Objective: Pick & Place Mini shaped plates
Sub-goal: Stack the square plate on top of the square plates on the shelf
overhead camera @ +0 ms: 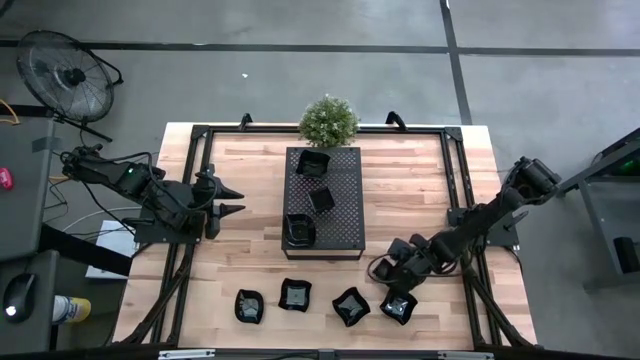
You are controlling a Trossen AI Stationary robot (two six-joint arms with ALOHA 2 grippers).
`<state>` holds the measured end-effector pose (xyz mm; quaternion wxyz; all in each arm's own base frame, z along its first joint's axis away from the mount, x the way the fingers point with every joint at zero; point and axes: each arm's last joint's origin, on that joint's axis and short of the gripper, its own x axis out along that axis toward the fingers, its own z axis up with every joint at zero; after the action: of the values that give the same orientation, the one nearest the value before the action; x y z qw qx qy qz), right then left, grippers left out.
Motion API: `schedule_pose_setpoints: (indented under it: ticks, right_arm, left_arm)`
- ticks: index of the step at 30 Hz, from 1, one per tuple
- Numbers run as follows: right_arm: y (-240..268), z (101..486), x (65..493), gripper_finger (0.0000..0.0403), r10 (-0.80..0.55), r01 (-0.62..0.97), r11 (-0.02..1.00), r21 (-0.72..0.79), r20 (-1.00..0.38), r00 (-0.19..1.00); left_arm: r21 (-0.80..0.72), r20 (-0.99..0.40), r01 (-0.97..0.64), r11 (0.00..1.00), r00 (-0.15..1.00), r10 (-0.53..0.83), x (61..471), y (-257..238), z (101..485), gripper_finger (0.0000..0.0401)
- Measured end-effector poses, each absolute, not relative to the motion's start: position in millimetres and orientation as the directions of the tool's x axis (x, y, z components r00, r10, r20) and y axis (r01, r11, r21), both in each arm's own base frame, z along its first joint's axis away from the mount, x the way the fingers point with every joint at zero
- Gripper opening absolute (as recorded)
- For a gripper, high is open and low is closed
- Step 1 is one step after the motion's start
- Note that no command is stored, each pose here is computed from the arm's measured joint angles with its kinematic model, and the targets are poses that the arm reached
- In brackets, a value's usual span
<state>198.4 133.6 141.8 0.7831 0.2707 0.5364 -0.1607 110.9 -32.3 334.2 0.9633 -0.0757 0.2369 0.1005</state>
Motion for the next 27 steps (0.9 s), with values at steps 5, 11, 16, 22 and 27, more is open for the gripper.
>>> schedule_pose_setpoints:
  ticks: [5,11,16,22,27]
  right_arm:
    - [129,154,193,0.0003,0.041,0.563,0.781,0.270,-0.921,0.386]
    - [121,176,180,0.0001,0.079,0.579,0.746,0.329,-0.907,0.413]
    - [114,202,169,0.0001,0.134,0.567,0.706,0.424,-0.866,0.481]
    - [103,234,154,0.0001,0.203,0.542,0.658,0.522,-0.816,0.541]
    - [94,259,142,0.0000,0.222,0.505,0.625,0.595,-0.756,0.615]
  left_arm:
    - [-0.099,-0.472,-0.229,0.968,0.867,0.157,111,-32,334,0.0133]
    - [-0.099,-0.472,-0.229,0.968,0.867,0.156,111,-32,334,0.0133]
    - [-0.100,-0.472,-0.229,0.968,0.868,0.156,111,-32,334,0.0133]
    - [-0.100,-0.472,-0.229,0.968,0.868,0.156,111,-32,334,0.0133]
    - [-0.106,-0.472,-0.232,0.967,0.868,0.156,111,-32,334,0.0134]
